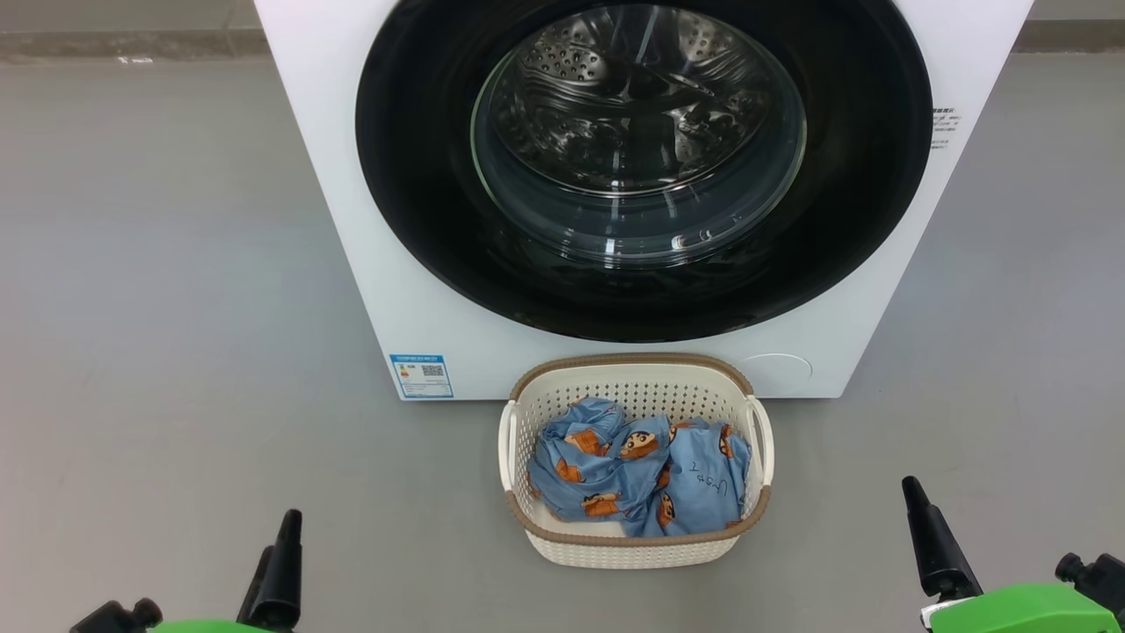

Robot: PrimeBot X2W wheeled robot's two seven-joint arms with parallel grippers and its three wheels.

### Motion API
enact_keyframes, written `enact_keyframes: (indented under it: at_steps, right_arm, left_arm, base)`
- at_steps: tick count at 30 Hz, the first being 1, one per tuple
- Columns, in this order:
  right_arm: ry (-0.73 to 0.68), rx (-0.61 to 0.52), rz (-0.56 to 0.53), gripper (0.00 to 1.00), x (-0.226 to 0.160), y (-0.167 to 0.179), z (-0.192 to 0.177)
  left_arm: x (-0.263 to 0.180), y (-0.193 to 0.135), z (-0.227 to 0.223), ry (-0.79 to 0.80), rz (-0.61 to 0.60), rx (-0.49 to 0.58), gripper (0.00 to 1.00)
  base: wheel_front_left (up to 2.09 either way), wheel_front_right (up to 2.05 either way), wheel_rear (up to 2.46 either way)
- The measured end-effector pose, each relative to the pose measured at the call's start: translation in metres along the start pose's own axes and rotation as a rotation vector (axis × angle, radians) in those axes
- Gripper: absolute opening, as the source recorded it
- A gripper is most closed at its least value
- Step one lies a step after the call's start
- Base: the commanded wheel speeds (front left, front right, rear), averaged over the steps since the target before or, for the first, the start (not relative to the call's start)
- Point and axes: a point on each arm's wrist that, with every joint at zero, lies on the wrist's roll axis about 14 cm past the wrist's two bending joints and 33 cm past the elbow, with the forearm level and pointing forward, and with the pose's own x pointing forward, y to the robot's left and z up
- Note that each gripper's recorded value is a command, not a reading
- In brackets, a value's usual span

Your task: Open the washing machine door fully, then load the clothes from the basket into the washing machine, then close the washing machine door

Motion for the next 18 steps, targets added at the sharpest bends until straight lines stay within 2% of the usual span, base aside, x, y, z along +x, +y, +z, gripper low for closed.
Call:
enact_keyframes:
  at_steps: [18]
  right_arm:
    - [-0.008,-0.246,0.035,1.0,0.002,0.008,0.0]
  left_arm:
    - [0.001,-0.013,0.0,-0.02,-0.036,0.247,1.0]
  base:
    - [0.0,0.0,0.0]
